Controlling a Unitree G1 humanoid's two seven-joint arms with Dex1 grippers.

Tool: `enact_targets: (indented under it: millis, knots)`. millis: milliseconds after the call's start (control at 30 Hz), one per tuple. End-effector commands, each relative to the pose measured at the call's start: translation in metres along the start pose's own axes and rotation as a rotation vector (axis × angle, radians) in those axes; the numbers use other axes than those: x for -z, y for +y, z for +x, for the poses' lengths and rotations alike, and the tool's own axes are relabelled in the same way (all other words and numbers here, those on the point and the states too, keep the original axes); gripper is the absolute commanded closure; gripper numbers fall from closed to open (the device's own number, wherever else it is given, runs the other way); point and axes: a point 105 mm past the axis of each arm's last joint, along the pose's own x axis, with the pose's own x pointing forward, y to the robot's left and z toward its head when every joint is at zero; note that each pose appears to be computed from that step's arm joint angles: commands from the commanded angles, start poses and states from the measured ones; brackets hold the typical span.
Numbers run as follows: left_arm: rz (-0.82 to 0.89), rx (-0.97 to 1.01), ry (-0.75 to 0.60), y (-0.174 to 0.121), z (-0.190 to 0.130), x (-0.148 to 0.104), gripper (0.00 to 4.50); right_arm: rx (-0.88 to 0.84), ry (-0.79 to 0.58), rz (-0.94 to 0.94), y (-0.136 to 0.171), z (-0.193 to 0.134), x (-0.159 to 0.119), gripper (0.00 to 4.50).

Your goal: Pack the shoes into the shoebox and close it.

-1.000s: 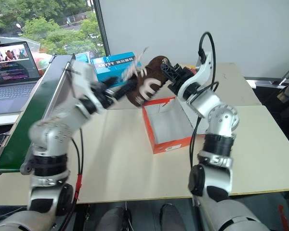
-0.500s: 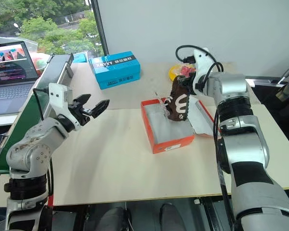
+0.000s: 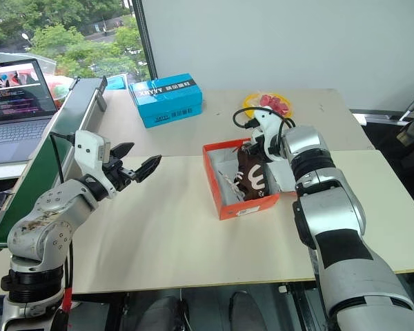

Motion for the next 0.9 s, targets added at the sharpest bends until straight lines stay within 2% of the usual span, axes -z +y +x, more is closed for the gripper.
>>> enact_targets:
  millis: [33, 300, 367, 433, 533, 633, 700, 900]
  knots:
    - [0.04, 0.013, -0.06, -0.011, -0.003, -0.011, 0.0, -0.016, 0.013, -0.091, 0.005, 0.002, -0.004, 4.07]
    - [0.032, -0.002, -0.054, -0.018, -0.008, -0.005, 0.0, 0.06, 0.041, -0.149, 0.0, 0.016, 0.018, 4.07]
    - [0.036, -0.014, -0.048, -0.016, -0.012, -0.005, 0.0, 0.14, 0.042, -0.178, -0.01, 0.019, 0.026, 3.08]
    - [0.038, -0.02, -0.044, -0.015, -0.015, -0.005, 0.0, 0.185, 0.027, -0.179, -0.016, 0.018, 0.028, 2.47]
    - [0.043, -0.028, -0.038, -0.013, -0.018, -0.006, 0.0, 0.201, -0.013, -0.169, -0.018, 0.016, 0.018, 1.55]
    - [0.049, -0.035, -0.027, -0.011, -0.02, -0.004, 0.0, 0.179, -0.039, -0.199, -0.016, 0.011, 0.004, 0.38]
    - [0.048, -0.038, -0.023, -0.009, -0.021, -0.003, 0.0, 0.153, -0.06, -0.202, -0.012, 0.008, -0.008, 0.07]
    - [0.046, -0.036, -0.017, -0.007, -0.019, -0.002, 0.0, 0.104, -0.192, -0.22, -0.004, -0.016, -0.061, 0.07]
